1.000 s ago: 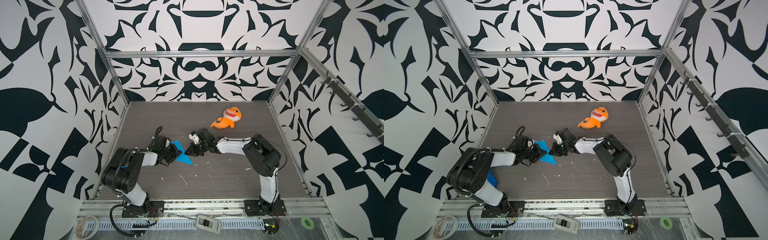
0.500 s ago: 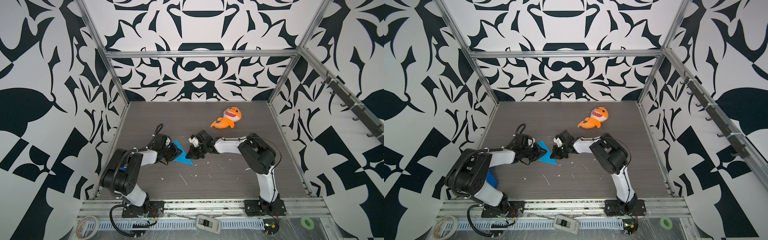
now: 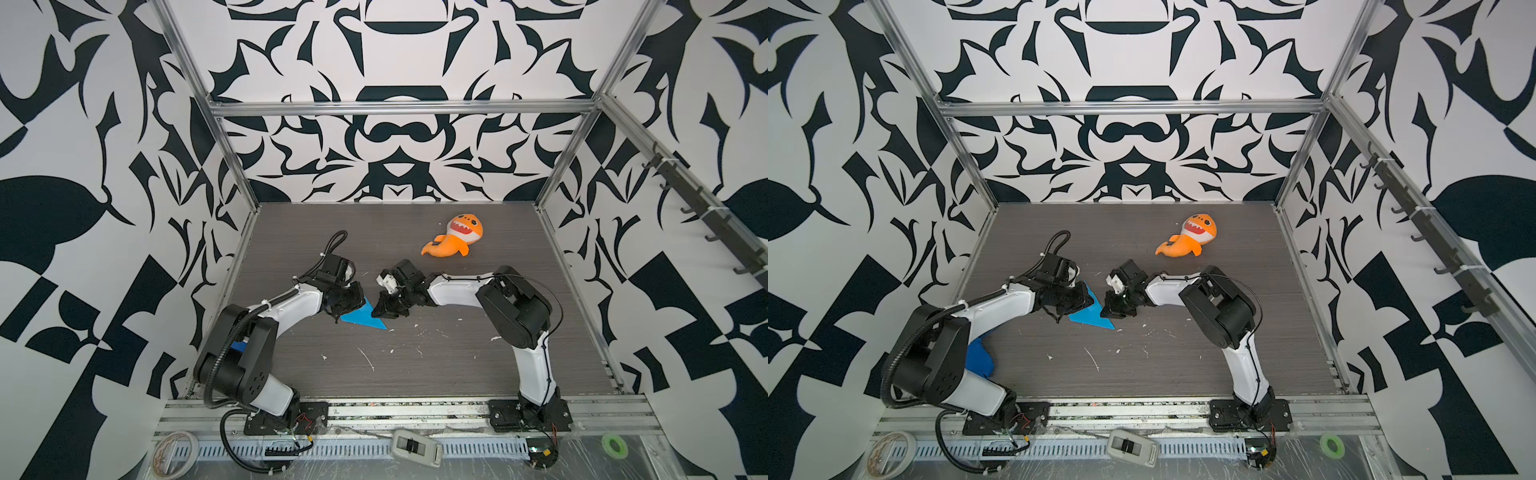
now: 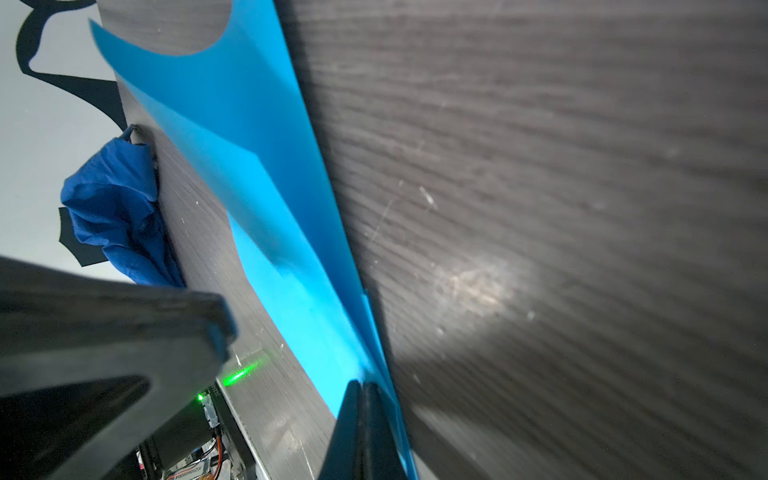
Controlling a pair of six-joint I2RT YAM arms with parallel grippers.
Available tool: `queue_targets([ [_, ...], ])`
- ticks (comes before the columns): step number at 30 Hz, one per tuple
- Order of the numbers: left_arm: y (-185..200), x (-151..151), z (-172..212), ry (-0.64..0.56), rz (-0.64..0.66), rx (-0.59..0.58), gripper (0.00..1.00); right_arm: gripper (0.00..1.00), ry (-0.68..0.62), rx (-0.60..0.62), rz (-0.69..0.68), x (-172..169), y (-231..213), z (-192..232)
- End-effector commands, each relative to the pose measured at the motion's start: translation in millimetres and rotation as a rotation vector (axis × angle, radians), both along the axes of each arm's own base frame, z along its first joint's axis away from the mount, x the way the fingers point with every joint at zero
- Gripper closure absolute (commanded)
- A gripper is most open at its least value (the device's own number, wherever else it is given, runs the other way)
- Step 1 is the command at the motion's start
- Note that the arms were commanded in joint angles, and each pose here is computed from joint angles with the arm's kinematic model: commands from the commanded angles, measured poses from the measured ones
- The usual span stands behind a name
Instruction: Fold a paper plane with a square sheet of paper (pick it up from the middle)
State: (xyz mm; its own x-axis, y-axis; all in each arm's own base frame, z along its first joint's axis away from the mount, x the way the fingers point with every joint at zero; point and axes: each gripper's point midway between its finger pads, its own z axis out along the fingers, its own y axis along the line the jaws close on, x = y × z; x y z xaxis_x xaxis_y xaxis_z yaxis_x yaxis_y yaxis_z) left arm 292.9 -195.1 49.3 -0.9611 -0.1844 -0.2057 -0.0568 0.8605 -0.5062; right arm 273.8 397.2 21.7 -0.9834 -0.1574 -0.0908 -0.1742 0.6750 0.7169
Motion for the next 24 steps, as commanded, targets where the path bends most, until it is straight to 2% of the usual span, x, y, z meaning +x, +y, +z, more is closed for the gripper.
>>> queue_targets([
  [1, 11, -7, -17, 0.05, -0.04, 0.135, 0.88, 1.0, 0.032, -0.107, -0.005, -7, -15, -24],
  [10, 23, -6, -34, 0.103, -0.035, 0.25, 0.88, 1.0, 0.034, -0.127, -0.002, -9, -19, -27],
  [24, 48, -2, -42, 0.146, -0.039, 0.435, 0.87, 1.0, 0.038, -0.169, 0.012, -13, -26, -35],
])
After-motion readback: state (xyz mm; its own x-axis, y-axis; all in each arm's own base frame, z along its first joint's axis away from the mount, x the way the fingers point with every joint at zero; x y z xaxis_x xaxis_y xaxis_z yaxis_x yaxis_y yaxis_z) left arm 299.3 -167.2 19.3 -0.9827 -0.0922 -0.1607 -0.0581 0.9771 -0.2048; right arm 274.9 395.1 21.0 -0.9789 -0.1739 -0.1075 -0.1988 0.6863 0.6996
